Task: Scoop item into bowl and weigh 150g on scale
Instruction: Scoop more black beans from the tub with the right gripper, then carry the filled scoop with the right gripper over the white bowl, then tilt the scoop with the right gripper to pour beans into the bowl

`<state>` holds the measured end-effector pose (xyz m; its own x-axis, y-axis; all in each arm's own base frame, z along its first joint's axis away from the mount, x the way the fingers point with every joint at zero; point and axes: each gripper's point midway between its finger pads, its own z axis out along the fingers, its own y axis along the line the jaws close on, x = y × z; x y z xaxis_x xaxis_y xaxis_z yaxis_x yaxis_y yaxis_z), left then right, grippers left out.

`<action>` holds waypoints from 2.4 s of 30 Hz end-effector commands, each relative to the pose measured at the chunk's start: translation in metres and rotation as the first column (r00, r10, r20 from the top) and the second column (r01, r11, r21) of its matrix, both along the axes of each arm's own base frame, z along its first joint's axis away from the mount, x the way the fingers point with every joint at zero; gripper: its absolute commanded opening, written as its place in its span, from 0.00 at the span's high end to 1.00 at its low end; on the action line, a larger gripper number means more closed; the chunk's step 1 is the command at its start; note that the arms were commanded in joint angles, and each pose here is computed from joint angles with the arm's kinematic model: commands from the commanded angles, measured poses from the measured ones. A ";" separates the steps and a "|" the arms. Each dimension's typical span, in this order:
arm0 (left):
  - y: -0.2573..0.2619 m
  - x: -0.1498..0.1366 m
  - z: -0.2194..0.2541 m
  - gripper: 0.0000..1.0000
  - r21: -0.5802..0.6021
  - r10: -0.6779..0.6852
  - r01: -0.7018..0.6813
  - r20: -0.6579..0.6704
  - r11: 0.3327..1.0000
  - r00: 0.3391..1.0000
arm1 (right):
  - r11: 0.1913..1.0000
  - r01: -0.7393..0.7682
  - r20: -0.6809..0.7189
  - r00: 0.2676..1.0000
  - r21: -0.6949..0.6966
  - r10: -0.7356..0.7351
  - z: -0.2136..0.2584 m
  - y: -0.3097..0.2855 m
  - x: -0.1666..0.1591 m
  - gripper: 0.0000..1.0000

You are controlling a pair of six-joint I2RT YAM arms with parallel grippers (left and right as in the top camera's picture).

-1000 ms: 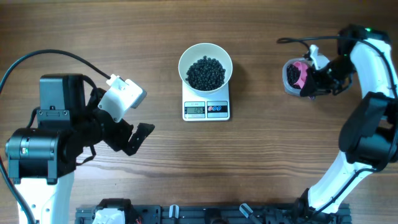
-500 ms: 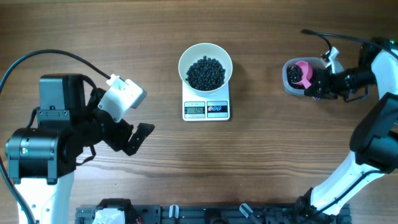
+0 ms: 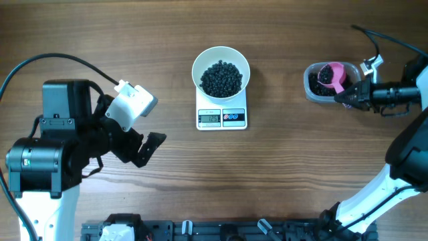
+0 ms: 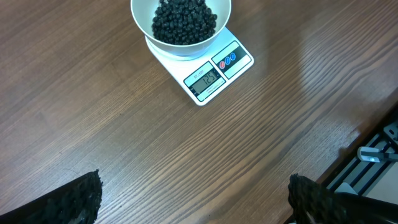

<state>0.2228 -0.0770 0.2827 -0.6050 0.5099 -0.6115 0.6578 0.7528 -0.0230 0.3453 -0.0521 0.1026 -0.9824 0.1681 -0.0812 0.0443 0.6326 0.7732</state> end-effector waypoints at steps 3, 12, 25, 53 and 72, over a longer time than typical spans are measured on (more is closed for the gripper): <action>-0.001 0.000 0.006 0.00 -0.005 -0.016 0.016 0.023 1.000 1.000 | 0.993 0.007 0.040 0.999 0.116 -0.012 0.012 0.012 0.003 0.95; -0.001 0.000 0.006 0.00 -0.005 -0.016 0.016 0.023 1.000 1.000 | 0.973 -0.033 0.157 0.988 0.228 -0.003 0.060 0.047 0.009 0.95; -0.001 0.000 0.006 0.00 -0.005 -0.016 0.016 0.023 1.000 1.000 | 0.948 -0.318 0.249 0.920 0.024 0.303 0.104 0.170 -0.006 0.96; -0.001 0.000 0.006 0.00 -0.005 -0.016 0.016 0.023 1.000 1.000 | 0.700 -0.285 0.281 0.768 -0.655 0.576 0.069 0.251 0.029 0.96; -0.001 0.000 0.006 0.00 -0.005 -0.016 0.016 0.023 1.000 1.000 | 0.680 -0.195 0.295 0.793 -0.707 0.533 0.084 0.242 0.036 0.95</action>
<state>0.2228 -0.0770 0.2827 -0.6050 0.5099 -0.6115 0.6578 0.7528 -0.0230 0.3759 0.1905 0.1660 -0.7962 -0.4417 -0.4134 -0.5287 0.8401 0.1208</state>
